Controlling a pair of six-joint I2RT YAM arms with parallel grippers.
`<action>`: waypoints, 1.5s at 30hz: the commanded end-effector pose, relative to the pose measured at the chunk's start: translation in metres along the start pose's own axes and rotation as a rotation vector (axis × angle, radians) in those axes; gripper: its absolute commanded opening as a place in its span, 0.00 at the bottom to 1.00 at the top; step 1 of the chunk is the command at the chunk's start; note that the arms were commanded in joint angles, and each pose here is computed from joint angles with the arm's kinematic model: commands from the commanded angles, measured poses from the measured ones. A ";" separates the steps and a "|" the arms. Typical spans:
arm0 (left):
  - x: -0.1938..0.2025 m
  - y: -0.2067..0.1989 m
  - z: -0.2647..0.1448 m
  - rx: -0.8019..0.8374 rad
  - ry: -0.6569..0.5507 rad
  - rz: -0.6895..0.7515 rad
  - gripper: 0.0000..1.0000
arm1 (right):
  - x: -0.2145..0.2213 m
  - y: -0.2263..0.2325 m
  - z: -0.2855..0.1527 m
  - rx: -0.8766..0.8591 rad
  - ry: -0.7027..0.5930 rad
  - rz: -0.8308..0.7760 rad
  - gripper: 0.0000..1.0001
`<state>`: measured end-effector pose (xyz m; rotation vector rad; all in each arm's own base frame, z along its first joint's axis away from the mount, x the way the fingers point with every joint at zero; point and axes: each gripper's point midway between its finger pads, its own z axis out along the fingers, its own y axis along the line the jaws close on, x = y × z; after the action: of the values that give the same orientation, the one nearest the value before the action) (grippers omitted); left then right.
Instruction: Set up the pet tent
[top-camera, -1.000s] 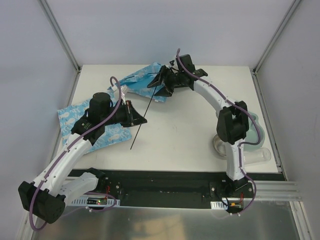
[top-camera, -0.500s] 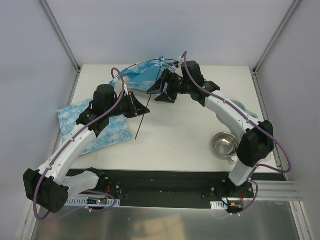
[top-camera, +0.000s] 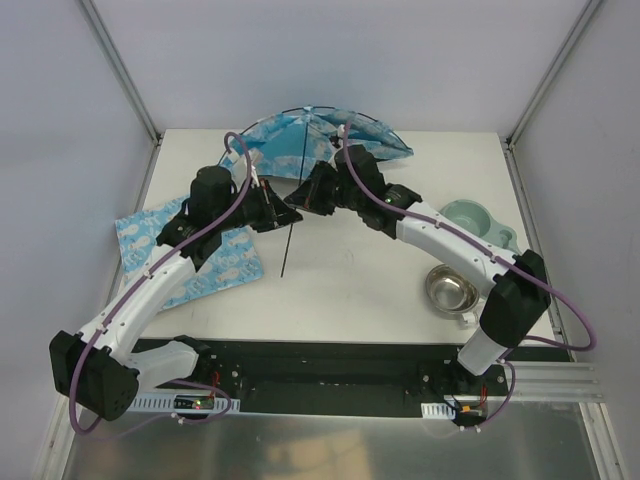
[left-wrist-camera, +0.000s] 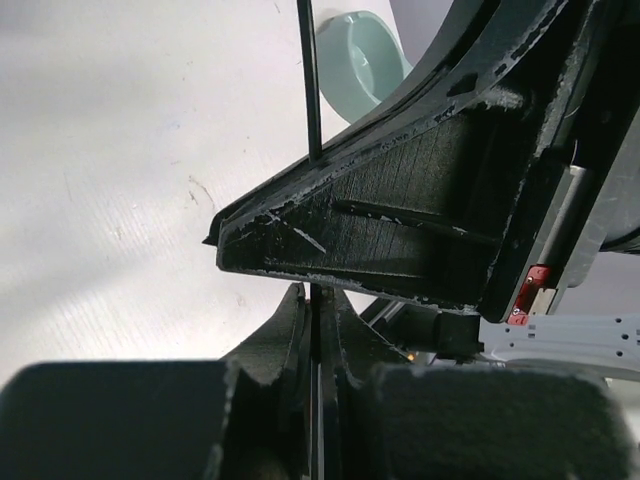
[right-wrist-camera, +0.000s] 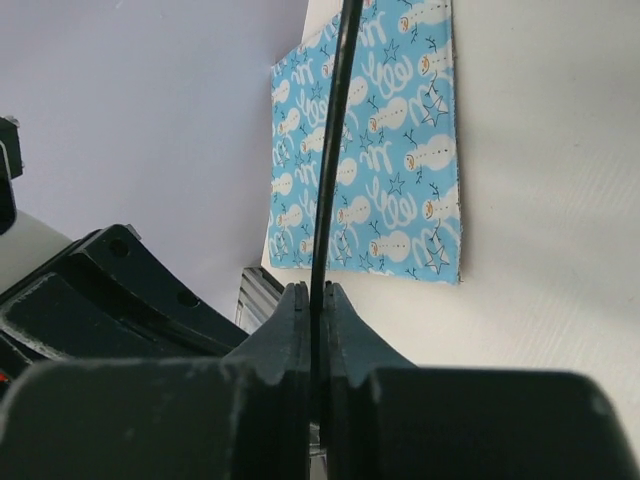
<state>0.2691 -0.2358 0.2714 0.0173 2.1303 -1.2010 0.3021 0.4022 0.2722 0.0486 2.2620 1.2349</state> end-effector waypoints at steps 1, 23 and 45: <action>-0.023 -0.007 -0.007 0.008 -0.113 0.062 0.06 | -0.028 0.000 -0.007 0.014 -0.154 -0.057 0.00; 0.058 -0.009 -0.040 0.164 0.127 0.148 0.00 | -0.047 0.012 -0.006 -0.042 -0.093 -0.028 0.15; -0.014 -0.008 -0.027 0.018 -0.148 0.116 0.00 | 0.016 0.014 -0.026 0.031 -0.076 -0.164 0.29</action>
<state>0.2284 -0.2232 0.2634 0.1281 2.1079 -1.2090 0.2775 0.3993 0.2779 -0.0451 2.2048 1.1176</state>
